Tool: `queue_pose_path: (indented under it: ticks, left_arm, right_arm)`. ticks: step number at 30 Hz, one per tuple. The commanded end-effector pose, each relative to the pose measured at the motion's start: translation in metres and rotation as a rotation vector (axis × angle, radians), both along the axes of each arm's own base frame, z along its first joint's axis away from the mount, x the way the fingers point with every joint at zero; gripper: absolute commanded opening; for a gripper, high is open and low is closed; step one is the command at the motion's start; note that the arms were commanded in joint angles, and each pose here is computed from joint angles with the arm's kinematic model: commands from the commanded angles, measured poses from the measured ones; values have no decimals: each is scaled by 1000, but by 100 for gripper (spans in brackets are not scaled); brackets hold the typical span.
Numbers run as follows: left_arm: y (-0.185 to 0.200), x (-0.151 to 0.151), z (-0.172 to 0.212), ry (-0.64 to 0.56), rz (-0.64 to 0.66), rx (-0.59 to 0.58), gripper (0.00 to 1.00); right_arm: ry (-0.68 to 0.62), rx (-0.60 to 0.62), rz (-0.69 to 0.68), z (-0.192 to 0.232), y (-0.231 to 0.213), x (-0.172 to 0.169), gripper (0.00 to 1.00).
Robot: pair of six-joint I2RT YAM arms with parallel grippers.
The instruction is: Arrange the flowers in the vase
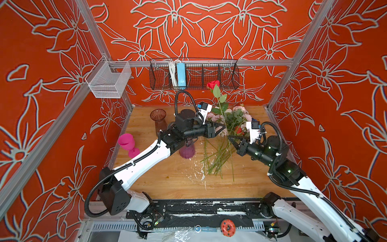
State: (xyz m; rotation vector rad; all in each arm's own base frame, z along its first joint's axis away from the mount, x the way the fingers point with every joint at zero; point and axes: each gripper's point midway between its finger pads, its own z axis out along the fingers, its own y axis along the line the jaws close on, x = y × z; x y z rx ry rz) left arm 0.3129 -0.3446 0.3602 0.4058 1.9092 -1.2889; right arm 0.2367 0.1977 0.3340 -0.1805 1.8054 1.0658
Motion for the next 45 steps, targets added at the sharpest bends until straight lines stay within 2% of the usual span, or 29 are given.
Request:
queue_pose_path:
  ticks: [1, 9, 12, 18, 20, 21, 24, 25, 28, 32, 34, 36, 40, 45]
  left_arm:
    - [-1, 13, 15, -40, 61, -72, 55]
    - [-19, 14, 16, -37, -16, -140, 45]
    - [-22, 15, 14, -34, -24, -144, 34]
    - [-23, 16, 21, -46, -27, -149, 1]
    - [-22, 16, 25, -51, -24, -145, 0]
    - [-21, 16, 28, -59, -22, -140, 0]
    - [-17, 18, 35, -91, 9, -100, 0]
    - [-14, 19, 39, -113, 18, -77, 0]
    - [-2, 22, 60, -213, 64, 21, 0]
    - [34, 31, 117, -403, 225, 186, 0]
    - [59, 33, 151, -498, 331, 245, 0]
    - [81, 34, 171, -539, 397, 283, 0]
    - [118, 38, 180, -545, 482, 315, 0]
    - [147, 50, 163, -542, 563, 345, 0]
  right_arm:
    - [-8, 87, 32, 12, 5, -5, 0]
    - [-2, 91, 38, 12, 10, 1, 0]
    - [1, 96, 42, 12, 12, 3, 0]
    - [12, 98, 43, 8, 15, 7, 0]
    - [19, 94, 37, 7, 15, 8, 0]
    - [22, 85, 32, 5, 14, 9, 6]
    - [27, 52, 11, 0, 9, 8, 44]
    - [21, 36, -8, -2, 5, 7, 51]
    - [5, -17, -110, -11, -15, 10, 63]
    - [-18, -69, -284, -12, -44, 21, 70]
    - [-39, -109, -359, -6, -56, 28, 71]
    - [-37, -157, -419, -2, -67, 33, 72]
    - [-18, -236, -456, 2, -77, 32, 72]
    - [-43, -178, -459, 4, -82, 22, 73]
